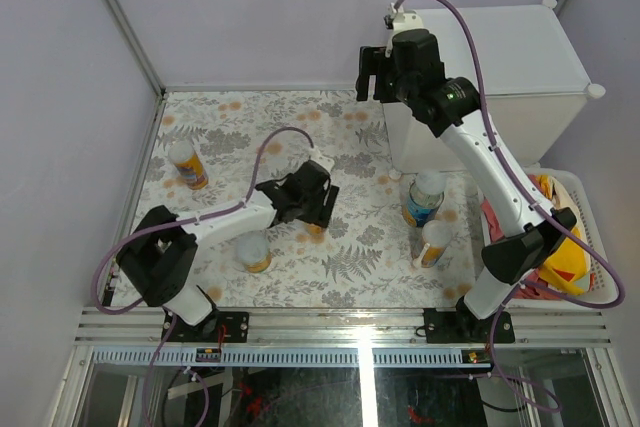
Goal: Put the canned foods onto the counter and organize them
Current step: Pick up the canned food from the center of the board, then place the canned food at the center of the board.
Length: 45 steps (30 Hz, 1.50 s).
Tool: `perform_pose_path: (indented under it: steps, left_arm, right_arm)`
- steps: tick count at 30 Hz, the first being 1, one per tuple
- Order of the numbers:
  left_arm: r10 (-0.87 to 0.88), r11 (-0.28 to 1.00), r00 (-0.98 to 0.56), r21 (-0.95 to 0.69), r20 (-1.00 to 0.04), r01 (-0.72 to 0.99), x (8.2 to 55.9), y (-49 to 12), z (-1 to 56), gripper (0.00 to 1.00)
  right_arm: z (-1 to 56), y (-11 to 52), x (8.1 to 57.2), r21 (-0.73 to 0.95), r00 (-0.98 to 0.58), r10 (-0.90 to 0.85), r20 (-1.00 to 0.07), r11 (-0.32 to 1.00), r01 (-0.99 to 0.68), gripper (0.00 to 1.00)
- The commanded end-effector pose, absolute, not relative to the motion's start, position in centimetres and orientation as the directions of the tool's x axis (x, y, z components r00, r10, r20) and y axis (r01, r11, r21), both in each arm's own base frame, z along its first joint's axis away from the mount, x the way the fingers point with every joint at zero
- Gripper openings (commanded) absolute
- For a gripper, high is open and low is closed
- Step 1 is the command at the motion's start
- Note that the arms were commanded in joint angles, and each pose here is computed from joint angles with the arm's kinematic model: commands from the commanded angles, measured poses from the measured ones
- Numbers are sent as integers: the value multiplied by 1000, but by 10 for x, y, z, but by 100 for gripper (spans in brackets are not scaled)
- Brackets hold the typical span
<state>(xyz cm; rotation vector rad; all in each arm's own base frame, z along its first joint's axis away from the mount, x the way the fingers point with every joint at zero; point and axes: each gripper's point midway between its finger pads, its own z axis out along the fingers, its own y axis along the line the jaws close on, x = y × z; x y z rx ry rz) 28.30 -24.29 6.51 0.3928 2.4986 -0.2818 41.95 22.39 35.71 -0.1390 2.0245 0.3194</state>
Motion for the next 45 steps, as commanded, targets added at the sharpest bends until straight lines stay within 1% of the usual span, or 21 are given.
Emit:
perform_pose_path:
  steps: [1,7,12,15,19,24,26,30,33,37,38,39,42,45]
  left_arm:
    - [344,806,-637,-130,-690,577,264,-301,106,17]
    - [486,643,-513,-108,-708,759,214,-353,111,17]
    - [523,560,-452,-108,-723,821,190,-384,112,18]
    - [560,517,-418,-93,-715,851,179,-398,105,18]
    - [592,481,-379,-65,-712,874,171,-412,100,19]
    - [605,470,-361,-48,-710,881,173,-418,96,24]
    - [609,467,-352,-38,-711,884,174,-419,95,31]
    - [616,468,-343,-22,-709,884,178,-421,93,53]
    - [614,471,-340,-16,-712,882,179,-421,94,66]
    - [608,472,-330,-5,-722,881,180,-418,100,82]
    - [609,471,-327,-3,-722,882,180,-417,101,92]
    - [613,467,-325,-2,-720,884,179,-417,102,99]
    - [622,463,-327,-3,-711,886,178,-414,102,100]
    - [606,476,-325,3,-726,879,179,-410,113,100]
  right_arm:
    - [393,228,419,175,-373,67,-925,949,-264,83]
    - [404,220,418,156,-348,64,-935,958,-242,84]
    - [413,211,417,138,-330,61,-942,967,-215,84]
    - [411,204,418,121,-331,55,-942,976,-180,85]
    - [422,187,409,105,-311,58,-949,985,-136,85]
    - [420,172,401,85,-323,52,-945,993,-88,86]
    - [418,166,397,78,-328,51,-943,995,-69,86]
    - [414,155,389,67,-350,54,-935,997,-27,86]
    - [412,149,383,68,-357,59,-932,998,-12,86]
    - [412,141,377,64,-349,64,-935,998,11,86]
    - [412,140,376,61,-350,62,-935,998,15,86]
    - [412,139,376,61,-349,63,-935,998,17,86]
    - [412,138,374,65,-349,68,-935,998,20,86]
    - [413,137,373,68,-345,72,-936,997,24,86]
